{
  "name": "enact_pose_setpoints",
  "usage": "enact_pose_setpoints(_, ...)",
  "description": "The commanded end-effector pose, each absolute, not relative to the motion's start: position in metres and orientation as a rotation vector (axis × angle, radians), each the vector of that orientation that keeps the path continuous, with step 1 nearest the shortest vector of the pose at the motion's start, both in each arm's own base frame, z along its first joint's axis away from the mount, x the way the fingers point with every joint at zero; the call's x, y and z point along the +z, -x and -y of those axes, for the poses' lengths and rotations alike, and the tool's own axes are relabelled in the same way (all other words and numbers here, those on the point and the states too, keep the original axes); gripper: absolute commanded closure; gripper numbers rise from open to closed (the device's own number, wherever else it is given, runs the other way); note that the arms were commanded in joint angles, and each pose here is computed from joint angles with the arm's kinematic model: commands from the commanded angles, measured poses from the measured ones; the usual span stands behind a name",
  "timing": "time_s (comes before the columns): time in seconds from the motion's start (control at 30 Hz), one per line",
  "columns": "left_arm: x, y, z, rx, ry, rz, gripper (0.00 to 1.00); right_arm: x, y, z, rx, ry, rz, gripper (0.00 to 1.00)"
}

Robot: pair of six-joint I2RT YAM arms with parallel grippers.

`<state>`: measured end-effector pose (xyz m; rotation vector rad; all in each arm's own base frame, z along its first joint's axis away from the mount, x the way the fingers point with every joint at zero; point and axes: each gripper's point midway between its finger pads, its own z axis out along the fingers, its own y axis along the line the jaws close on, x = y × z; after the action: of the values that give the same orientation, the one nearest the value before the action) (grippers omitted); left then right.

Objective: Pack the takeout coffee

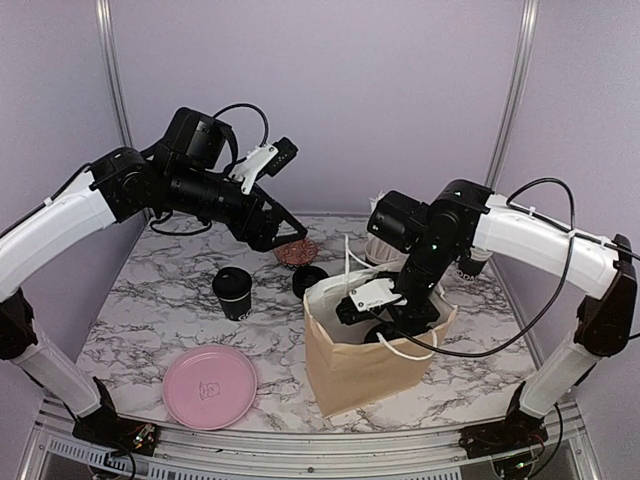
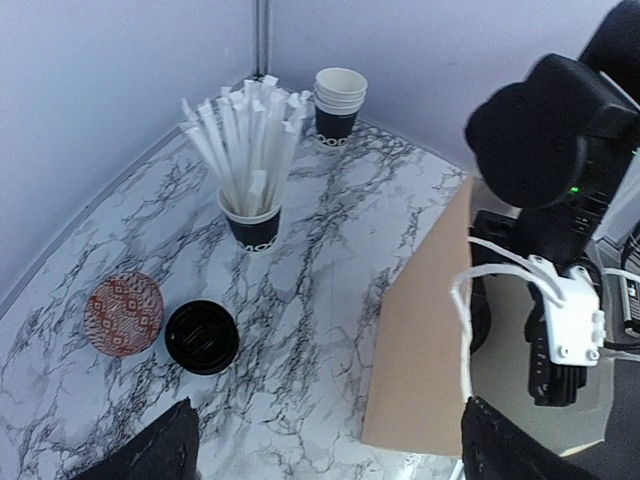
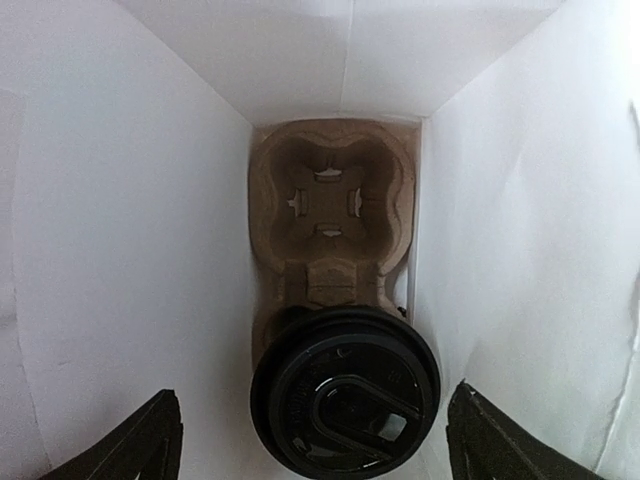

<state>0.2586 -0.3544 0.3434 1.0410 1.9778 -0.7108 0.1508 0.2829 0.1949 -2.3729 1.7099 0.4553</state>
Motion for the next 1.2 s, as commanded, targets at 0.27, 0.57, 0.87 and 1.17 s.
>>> enact_pose_setpoints(0.27,0.320,-0.214,0.409,-0.790,-1.263,-1.992,0.09,0.264,-0.149,-0.288,0.477,2.255,-1.492,0.13)
enact_pose_setpoints(0.57,0.309,-0.215,0.445,-0.822,-1.310,-1.998,0.17,0.285,-0.153,-0.285,0.462,2.198,-1.456,0.17)
enact_pose_setpoints(0.87,0.285,-0.211,0.457,-0.845,-1.404,-2.036,0.46,0.323,-0.190,-0.256,0.332,2.036,-1.467,0.20)
enact_pose_setpoints(1.17,0.275,-0.206,0.465,-0.874,-1.483,-2.030,0.77,0.354,-0.237,-0.200,0.248,1.783,-1.585,0.25)
